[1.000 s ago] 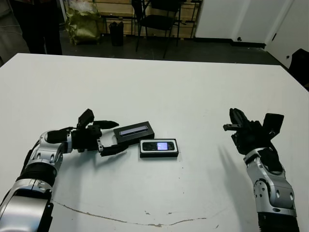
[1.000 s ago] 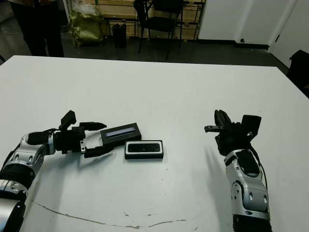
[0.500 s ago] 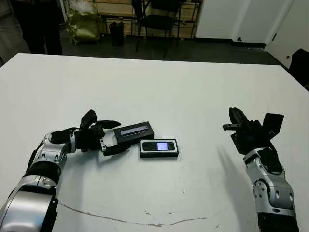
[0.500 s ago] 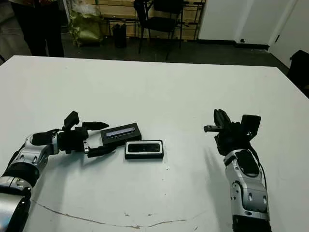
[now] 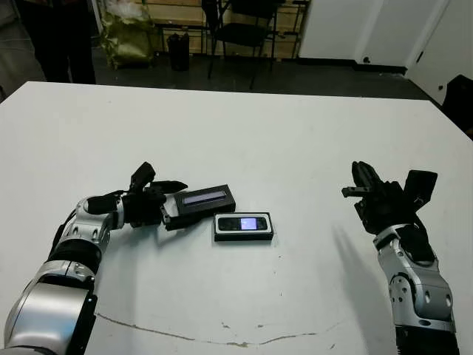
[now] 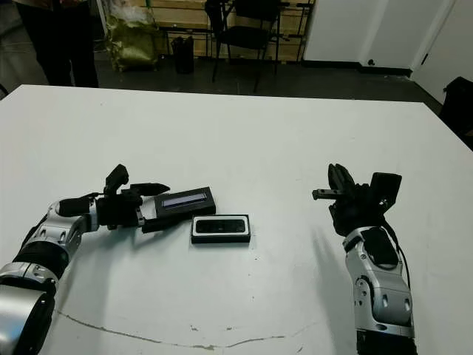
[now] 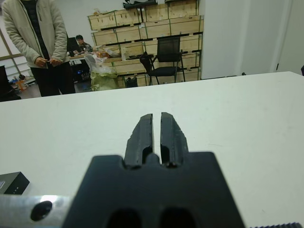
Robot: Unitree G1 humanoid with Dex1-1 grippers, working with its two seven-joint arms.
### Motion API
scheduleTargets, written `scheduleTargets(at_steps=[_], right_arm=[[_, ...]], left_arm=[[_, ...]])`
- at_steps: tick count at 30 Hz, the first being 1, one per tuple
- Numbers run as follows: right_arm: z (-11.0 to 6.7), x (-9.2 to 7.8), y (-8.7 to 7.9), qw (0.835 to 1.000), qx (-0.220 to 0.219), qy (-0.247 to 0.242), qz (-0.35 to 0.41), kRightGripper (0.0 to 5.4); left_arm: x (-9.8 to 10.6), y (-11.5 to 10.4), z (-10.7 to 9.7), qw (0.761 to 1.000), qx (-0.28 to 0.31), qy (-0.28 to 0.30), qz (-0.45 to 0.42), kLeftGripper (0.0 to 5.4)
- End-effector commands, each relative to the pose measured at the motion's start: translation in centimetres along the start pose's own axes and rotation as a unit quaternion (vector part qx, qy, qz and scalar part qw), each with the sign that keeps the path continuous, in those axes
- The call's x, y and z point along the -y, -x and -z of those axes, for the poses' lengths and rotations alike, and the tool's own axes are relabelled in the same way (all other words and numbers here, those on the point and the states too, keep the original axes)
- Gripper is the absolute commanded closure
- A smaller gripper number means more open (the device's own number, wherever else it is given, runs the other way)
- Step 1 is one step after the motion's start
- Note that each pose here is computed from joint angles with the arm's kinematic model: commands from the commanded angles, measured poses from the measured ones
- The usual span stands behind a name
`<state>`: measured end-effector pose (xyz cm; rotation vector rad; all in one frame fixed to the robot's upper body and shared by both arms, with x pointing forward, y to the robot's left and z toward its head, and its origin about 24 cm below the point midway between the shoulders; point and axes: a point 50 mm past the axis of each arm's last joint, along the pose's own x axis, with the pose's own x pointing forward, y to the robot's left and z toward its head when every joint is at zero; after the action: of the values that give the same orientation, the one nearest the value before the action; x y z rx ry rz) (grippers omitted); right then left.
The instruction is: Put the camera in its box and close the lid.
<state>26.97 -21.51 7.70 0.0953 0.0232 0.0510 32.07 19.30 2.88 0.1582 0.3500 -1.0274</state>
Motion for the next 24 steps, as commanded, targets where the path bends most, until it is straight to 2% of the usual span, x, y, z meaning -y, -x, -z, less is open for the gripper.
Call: scheduleTargets(at_steps=[1, 5, 7, 15, 20, 24], right_arm=[[0.4, 0.2, 0.2, 1.0, -0.01, -0.003, 0.002, 5.4], [0.9, 0.7, 0.1, 1.0, -0.019, -0.002, 0.01, 5.4], [1.1, 0.8, 0.0, 1.0, -0.017, -0.004, 0.01, 5.4], [0.3, 0.0, 0.2, 1.0, -0.013, 0.001, 0.014, 5.4], [1.1, 0.6, 0.1, 1.0, -0.009, -0.014, 0.004, 5.4], [1.2, 0.5, 0.1, 1.0, -0.012, -0.013, 0.008, 5.4]], left_arm=[[0.5, 0.0, 1.2, 1.0, -0.028, 0.005, -0.008, 1.6], [0.7, 0.0, 1.2, 1.0, -0.02, -0.001, -0.007, 2.57], [0.7, 0.0, 1.2, 1.0, -0.018, -0.002, -0.006, 2.8], [0.5, 0.3, 1.1, 0.999, -0.033, 0.016, 0.007, 2.83], [0.2, 0.7, 0.5, 1.0, -0.018, 0.007, -0.002, 2.83], [-0.5, 1.5, -0.7, 1.0, 0.011, -0.006, -0.014, 2.83]])
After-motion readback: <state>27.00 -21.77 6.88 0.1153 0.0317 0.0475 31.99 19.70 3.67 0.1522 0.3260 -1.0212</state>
